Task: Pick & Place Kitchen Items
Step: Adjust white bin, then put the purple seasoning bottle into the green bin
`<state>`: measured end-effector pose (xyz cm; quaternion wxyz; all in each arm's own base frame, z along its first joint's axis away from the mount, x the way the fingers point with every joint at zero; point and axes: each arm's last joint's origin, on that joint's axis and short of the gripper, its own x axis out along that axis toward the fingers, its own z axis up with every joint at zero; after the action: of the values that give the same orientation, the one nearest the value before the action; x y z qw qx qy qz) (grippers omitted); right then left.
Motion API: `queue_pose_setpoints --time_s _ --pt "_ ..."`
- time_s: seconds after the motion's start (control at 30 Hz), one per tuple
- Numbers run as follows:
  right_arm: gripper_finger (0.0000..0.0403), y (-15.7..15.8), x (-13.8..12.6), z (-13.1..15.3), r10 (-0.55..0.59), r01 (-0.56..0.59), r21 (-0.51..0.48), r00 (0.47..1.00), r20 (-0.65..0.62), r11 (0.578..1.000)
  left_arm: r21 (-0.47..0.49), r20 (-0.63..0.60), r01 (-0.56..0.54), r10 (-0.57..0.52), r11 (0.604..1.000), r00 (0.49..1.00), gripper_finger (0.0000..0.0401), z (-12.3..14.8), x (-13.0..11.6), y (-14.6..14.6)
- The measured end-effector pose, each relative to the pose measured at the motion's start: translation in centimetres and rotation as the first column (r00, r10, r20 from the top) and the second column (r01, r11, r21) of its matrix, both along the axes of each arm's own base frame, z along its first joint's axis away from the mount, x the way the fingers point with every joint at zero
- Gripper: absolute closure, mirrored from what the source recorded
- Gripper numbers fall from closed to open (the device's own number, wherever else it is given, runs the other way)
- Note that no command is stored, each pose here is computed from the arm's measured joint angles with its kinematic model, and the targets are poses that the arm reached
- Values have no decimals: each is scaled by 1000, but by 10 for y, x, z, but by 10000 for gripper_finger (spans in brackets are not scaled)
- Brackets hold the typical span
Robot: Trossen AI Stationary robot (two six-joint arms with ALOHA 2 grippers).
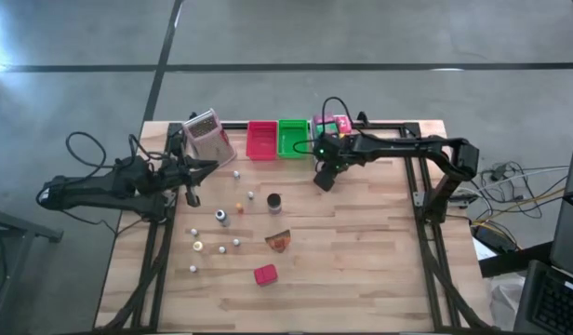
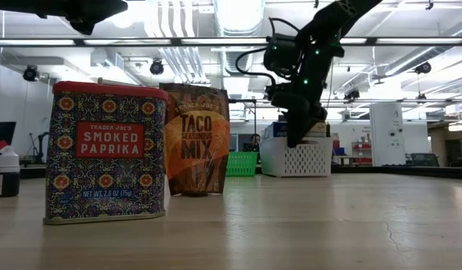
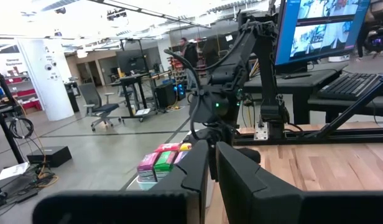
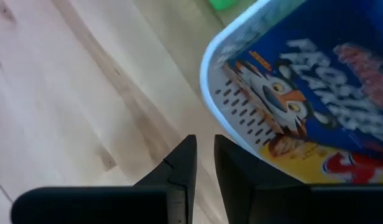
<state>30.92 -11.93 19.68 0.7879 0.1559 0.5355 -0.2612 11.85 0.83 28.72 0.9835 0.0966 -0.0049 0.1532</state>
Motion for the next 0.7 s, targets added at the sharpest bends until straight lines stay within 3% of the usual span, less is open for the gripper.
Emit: queue_pose_setpoints --time_s 0.3,0.7 --pt "360 -5 4 3 -67 70 -36 995 70 997 0 0 0 0 1000 1000 362 0 0 0" --pt "386 19 3 21 29 -28 -6 993 118 1000 0 0 0 0 1000 1000 362 0 0 0"
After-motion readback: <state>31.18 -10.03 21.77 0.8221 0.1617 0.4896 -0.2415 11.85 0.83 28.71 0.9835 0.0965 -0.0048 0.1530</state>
